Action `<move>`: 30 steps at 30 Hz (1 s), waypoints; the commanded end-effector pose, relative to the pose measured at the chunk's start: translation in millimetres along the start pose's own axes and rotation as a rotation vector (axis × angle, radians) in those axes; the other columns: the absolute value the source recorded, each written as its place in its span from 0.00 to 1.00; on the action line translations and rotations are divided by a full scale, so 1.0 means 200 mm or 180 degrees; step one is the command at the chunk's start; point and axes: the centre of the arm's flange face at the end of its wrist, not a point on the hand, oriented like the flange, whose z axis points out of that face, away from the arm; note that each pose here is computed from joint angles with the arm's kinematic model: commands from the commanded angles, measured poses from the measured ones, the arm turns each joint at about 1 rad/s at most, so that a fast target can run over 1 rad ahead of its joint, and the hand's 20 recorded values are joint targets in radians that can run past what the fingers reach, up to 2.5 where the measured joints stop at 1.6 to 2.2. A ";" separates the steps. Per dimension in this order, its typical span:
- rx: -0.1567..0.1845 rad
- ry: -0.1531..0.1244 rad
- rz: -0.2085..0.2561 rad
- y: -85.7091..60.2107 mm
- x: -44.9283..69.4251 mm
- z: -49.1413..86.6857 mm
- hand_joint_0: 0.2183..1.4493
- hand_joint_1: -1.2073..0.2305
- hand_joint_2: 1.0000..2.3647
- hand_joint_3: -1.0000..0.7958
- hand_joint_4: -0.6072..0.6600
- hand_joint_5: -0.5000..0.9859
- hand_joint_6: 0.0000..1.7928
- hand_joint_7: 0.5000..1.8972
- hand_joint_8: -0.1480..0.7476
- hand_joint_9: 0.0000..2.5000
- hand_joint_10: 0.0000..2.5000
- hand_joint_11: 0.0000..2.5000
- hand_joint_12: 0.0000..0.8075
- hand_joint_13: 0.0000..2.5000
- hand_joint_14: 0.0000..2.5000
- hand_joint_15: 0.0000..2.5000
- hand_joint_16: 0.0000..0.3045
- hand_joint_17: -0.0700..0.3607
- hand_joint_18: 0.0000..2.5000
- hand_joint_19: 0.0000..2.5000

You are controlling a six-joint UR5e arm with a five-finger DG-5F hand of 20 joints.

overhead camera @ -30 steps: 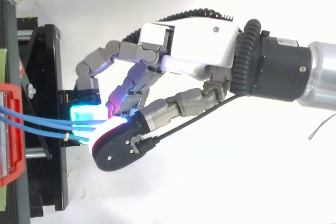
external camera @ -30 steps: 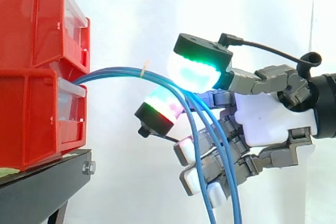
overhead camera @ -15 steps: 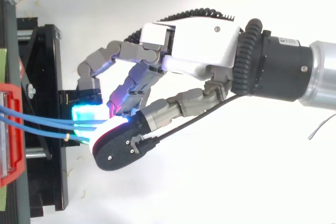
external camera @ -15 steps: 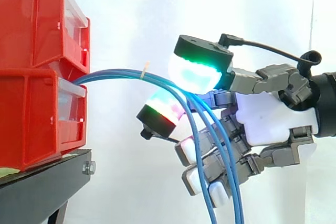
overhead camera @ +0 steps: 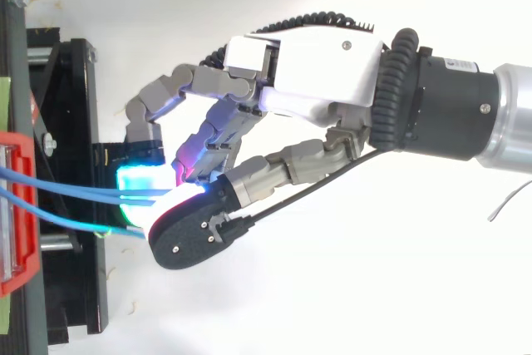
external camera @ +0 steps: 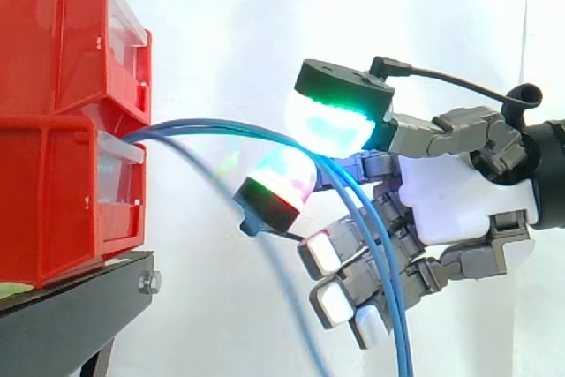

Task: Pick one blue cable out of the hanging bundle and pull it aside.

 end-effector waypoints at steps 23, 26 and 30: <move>-0.0001 -0.0004 0.0001 0.00 0.00 0.00 0.22 0.40 0.00 0.29 0.44 0.24 0.46 0.38 0.51 0.38 0.01 0.28 0.53 0.35 0.01 0.25 0.18 0.45 0.32 0.27; -0.0010 0.0001 0.0004 0.01 0.00 0.00 0.26 0.37 0.01 0.37 0.44 0.24 0.47 0.41 0.50 0.38 0.01 0.28 0.50 0.35 0.01 0.25 0.17 0.43 0.31 0.27; -0.0010 -0.0004 -0.0001 0.01 -0.01 0.00 0.28 0.36 0.01 0.44 0.45 0.25 0.48 0.40 0.53 0.39 0.01 0.28 0.55 0.37 0.01 0.24 0.19 0.47 0.35 0.25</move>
